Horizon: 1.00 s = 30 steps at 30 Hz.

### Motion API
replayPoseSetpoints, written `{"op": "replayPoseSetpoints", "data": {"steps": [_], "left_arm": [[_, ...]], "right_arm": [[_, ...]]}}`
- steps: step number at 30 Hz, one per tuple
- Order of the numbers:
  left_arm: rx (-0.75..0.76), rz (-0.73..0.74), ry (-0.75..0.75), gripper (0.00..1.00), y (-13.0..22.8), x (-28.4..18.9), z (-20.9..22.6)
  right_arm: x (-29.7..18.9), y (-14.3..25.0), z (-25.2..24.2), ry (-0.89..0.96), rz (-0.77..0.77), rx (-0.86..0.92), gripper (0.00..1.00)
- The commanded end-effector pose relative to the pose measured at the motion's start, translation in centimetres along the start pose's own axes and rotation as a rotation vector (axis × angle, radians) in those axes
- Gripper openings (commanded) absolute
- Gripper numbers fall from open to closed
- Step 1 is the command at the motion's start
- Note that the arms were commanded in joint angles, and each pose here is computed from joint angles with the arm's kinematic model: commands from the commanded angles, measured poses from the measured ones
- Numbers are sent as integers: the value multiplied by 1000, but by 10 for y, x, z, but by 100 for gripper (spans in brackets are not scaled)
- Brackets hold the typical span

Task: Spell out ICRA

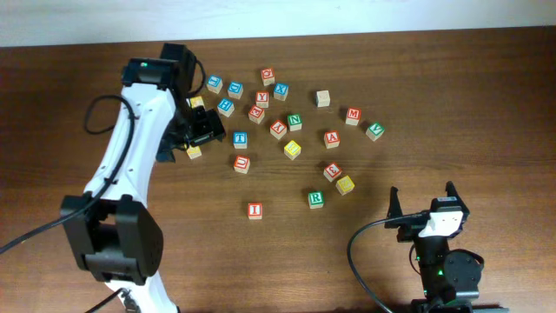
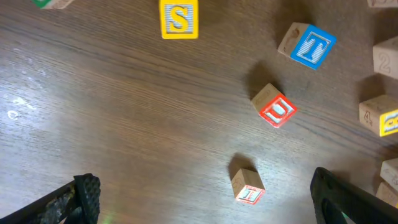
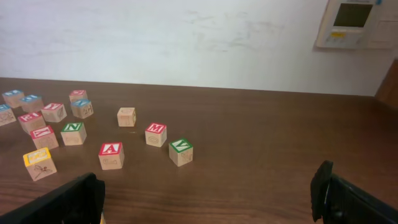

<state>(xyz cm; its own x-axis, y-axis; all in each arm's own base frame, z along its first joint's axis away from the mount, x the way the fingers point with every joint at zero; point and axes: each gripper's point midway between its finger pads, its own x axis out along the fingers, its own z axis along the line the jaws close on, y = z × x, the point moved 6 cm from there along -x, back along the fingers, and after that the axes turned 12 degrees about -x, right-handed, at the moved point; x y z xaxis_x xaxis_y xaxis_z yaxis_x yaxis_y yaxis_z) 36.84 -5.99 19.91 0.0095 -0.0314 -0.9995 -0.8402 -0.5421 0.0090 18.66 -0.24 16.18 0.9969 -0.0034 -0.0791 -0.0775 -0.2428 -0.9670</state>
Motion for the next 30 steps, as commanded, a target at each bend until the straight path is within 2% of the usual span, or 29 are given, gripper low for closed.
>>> {"op": "replayPoseSetpoints", "data": {"steps": [1,2,3,4,6,7,12,14,16,19,22,26,30], "left_arm": [[65,-21,-18,100,8,3,-13],[74,-37,-26,99,8,3,-15],[81,-44,-29,99,9,3,-17],[87,-42,-30,99,11,3,-18],[92,-36,-36,99,13,3,-19],[93,-37,-36,100,13,3,-19],[52,-53,-21,99,-1,3,-11],[-49,-50,-18,99,-22,2,14],[-132,-27,1,99,-32,1,30],[-215,-12,26,99,-48,0,53],[-251,-34,31,99,-58,0,65],[-253,-42,37,99,-60,0,65],[-253,-35,32,99,-59,0,65]], "right_arm": [[-1,-3,12,-108,-25,141,98],[-3,-8,22,-214,-43,273,98],[-10,-15,43,-425,-25,500,98],[-14,-18,51,-514,-2,616,98],[-15,-27,50,-539,6,809,98],[-17,-35,49,-561,-24,844,98],[-64,-128,32,-759,-534,777,98],[-88,-165,24,-787,-638,724,98],[-100,-187,19,-771,-688,663,98],[-96,-215,12,-683,-625,529,98],[-69,-228,16,-698,-464,368,98],[-13,-246,18,-782,-307,358,98],[38,-280,13,-833,-278,263,98]]}}
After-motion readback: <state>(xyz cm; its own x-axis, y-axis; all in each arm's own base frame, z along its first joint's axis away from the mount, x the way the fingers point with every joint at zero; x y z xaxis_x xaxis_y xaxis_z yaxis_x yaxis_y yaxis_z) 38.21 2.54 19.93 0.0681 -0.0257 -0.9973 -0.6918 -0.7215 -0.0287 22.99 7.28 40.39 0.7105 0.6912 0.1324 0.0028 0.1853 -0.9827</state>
